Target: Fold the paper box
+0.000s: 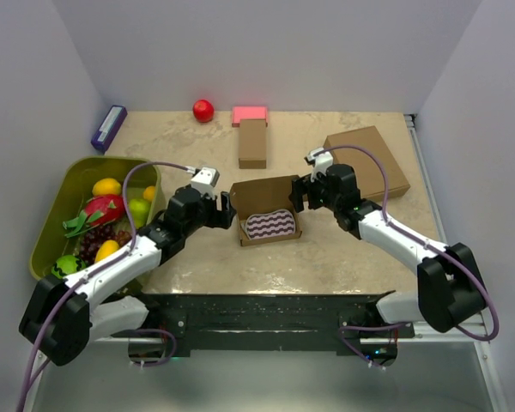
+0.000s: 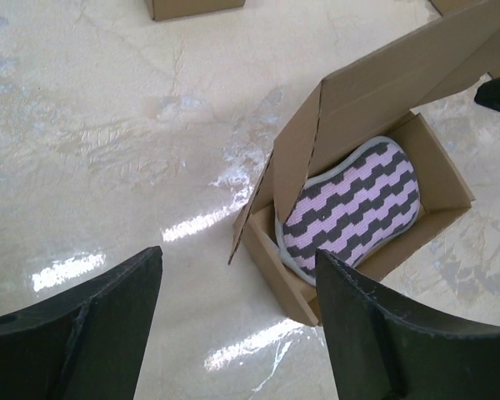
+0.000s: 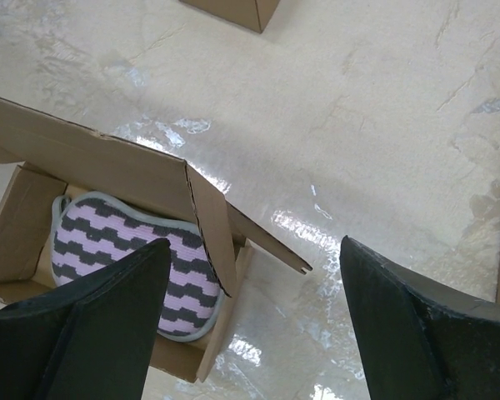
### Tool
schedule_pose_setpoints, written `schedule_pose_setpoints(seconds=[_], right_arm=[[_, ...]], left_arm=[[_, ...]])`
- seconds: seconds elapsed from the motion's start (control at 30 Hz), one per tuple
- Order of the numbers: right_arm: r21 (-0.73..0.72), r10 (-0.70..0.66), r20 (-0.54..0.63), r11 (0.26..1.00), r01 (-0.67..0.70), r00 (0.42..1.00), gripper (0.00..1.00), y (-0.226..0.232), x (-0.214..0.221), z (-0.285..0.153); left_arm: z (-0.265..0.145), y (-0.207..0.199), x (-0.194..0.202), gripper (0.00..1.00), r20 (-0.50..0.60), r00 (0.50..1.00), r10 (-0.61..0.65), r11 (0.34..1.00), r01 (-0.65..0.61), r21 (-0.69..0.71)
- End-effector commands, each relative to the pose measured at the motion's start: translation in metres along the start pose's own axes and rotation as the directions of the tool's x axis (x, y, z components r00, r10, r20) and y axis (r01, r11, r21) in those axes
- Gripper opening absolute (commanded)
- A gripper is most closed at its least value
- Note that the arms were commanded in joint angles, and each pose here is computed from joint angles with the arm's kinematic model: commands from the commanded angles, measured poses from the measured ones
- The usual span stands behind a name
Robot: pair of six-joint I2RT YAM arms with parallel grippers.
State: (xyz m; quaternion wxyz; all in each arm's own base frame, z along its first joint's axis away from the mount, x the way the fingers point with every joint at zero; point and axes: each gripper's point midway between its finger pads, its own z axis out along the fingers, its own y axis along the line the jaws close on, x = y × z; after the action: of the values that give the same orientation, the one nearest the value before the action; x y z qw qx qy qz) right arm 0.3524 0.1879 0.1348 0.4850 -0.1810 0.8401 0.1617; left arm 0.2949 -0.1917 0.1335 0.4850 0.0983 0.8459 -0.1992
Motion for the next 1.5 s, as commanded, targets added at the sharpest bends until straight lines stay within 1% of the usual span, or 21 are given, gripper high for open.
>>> schedule_pose_setpoints(seconds=[0.0, 0.1, 0.13, 0.27, 0.3, 0.33, 0.43, 0.47, 0.6, 0.7, 0.73, 0.87, 0.9, 1.07, 1.2, 1.23, 1.33, 1.37, 1.43, 1.47], right_arm=[[-0.022, -0.028, 0.087, 0.999, 0.03, 0.996, 0.83, 0.003, -0.032, 0.002], [-0.022, -0.026, 0.079, 0.999, 0.028, 0.997, 0.79, 0.003, -0.029, 0.002], [-0.025, -0.025, 0.077, 0.999, 0.026, 0.997, 0.77, 0.004, -0.029, 0.003], [-0.035, -0.025, 0.072, 0.999, 0.027, 0.997, 0.73, 0.006, -0.027, 0.004], [-0.034, -0.026, 0.072, 0.999, 0.028, 0.997, 0.72, 0.005, -0.027, 0.004], [-0.035, -0.024, 0.074, 0.999, 0.027, 0.997, 0.71, 0.005, -0.028, 0.004], [-0.043, -0.023, 0.067, 0.999, 0.026, 0.997, 0.68, 0.007, -0.026, 0.005], [-0.044, -0.021, 0.067, 0.999, 0.024, 0.998, 0.66, 0.007, -0.025, 0.004], [-0.041, -0.014, 0.062, 0.999, 0.017, 0.998, 0.56, 0.007, -0.024, 0.003], [-0.028, -0.008, 0.054, 1.0, 0.01, 0.999, 0.51, 0.005, -0.022, 0.002], [-0.026, -0.007, 0.054, 1.0, 0.008, 0.999, 0.5, 0.005, -0.021, 0.001], [-0.028, -0.004, 0.057, 1.0, 0.006, 0.998, 0.44, 0.006, -0.021, -0.002], [-0.04, -0.004, 0.062, 0.999, 0.006, 0.998, 0.4, 0.008, -0.022, -0.003], [-0.066, -0.001, 0.076, 0.998, 0.006, 0.997, 0.35, 0.014, -0.023, -0.006], [-0.081, 0.008, 0.082, 0.997, -0.001, 0.997, 0.27, 0.019, -0.023, -0.007], [-0.083, 0.01, 0.081, 0.997, -0.003, 0.997, 0.26, 0.02, -0.021, -0.007], [-0.078, 0.025, 0.089, 0.997, -0.018, 0.996, 0.22, 0.022, -0.02, -0.009], [-0.074, 0.036, 0.09, 0.997, -0.029, 0.995, 0.18, 0.023, -0.02, -0.009], [-0.072, 0.033, 0.104, 0.997, -0.026, 0.994, 0.16, 0.029, -0.019, -0.01], [-0.033, 0.035, 0.109, 0.999, -0.032, 0.993, 0.13, 0.025, -0.018, -0.01]], left_arm=[[0.007, -0.012, -0.038, 0.75, 0.099, 0.995, 0.009, 0.999, -0.013, 0.036], [0.009, -0.016, -0.038, 0.73, 0.1, 0.995, -0.008, 0.998, 0.002, 0.058], [0.01, -0.018, -0.038, 0.72, 0.102, 0.995, -0.012, 0.998, 0.006, 0.063], [0.015, -0.017, -0.033, 0.65, 0.088, 0.996, -0.015, 0.998, 0.009, 0.067], [0.016, -0.019, -0.032, 0.63, 0.082, 0.996, -0.016, 0.997, 0.01, 0.074], [0.017, -0.02, -0.03, 0.57, 0.078, 0.997, -0.015, 0.997, 0.009, 0.078], [0.018, -0.019, -0.026, 0.5, 0.067, 0.998, -0.011, 0.997, 0.006, 0.076], [0.019, -0.02, -0.025, 0.48, 0.066, 0.998, -0.011, 0.997, 0.006, 0.076], [0.021, -0.02, -0.024, 0.4, 0.067, 0.998, -0.013, 0.997, 0.008, 0.072], [0.023, -0.022, -0.024, 0.36, 0.07, 0.997, -0.017, 0.997, 0.012, 0.072], [0.024, -0.024, -0.025, 0.33, 0.071, 0.997, -0.017, 0.997, 0.012, 0.073], [0.028, -0.026, -0.023, 0.28, 0.056, 0.998, -0.007, 0.999, 0.004, 0.049], [0.028, -0.029, -0.024, 0.28, 0.059, 0.998, 0.002, 0.999, -0.005, 0.046], [0.032, -0.035, -0.022, 0.22, 0.053, 0.998, 0.031, 0.999, -0.033, 0.027], [0.037, -0.043, -0.021, 0.17, 0.041, 0.998, 0.056, 0.998, -0.056, 0.012], [0.039, -0.043, -0.017, 0.17, 0.028, 0.998, 0.06, 0.998, -0.06, 0.006], [0.043, -0.043, -0.017, 0.14, 0.022, 0.998, 0.062, 0.998, -0.061, -0.029], [0.043, -0.042, -0.017, 0.13, 0.023, 0.998, 0.061, 0.997, -0.06, -0.041], [0.046, -0.043, -0.019, 0.11, 0.028, 0.998, 0.053, 0.997, -0.052, -0.052], [0.047, -0.042, -0.021, 0.11, 0.035, 0.998, 0.052, 0.996, -0.05, -0.067]])
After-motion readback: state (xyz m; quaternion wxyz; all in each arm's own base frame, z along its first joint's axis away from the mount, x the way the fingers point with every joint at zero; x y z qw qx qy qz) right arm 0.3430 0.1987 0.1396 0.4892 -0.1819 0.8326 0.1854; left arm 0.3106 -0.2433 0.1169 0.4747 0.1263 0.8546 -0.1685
